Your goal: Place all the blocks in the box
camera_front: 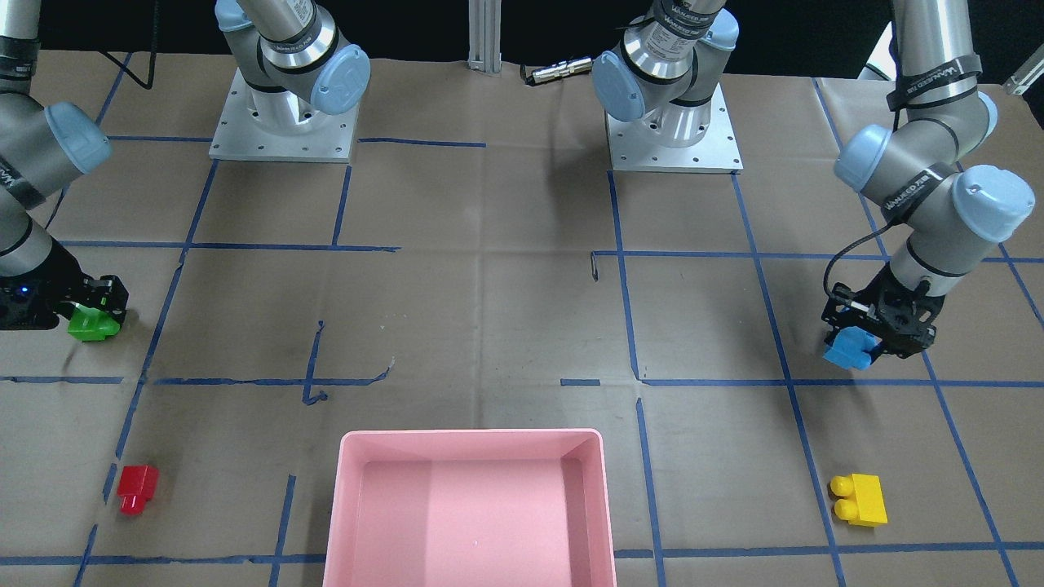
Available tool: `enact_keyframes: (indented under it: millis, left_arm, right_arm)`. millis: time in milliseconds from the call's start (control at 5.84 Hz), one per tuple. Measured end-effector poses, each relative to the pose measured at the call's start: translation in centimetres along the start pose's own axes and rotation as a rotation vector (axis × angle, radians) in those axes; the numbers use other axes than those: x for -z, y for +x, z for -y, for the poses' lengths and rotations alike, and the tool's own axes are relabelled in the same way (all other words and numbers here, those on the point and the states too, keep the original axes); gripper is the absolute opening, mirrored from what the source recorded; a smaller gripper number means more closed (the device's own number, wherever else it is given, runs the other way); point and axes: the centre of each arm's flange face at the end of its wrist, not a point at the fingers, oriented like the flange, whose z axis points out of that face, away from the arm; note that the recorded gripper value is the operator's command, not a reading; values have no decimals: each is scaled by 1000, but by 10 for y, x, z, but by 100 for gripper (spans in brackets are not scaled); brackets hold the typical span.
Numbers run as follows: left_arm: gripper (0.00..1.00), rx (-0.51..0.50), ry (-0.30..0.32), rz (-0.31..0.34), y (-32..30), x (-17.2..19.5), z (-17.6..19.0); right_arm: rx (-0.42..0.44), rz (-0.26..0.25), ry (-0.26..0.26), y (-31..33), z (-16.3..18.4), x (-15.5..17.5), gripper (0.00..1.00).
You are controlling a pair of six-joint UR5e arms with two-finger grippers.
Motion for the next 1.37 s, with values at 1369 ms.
enact_keyframes:
  millis: [1369]
  left_arm:
    - [16,528,10,-91,135,151,400]
  right_arm:
    - [-60,59,40,-192,131,235,3]
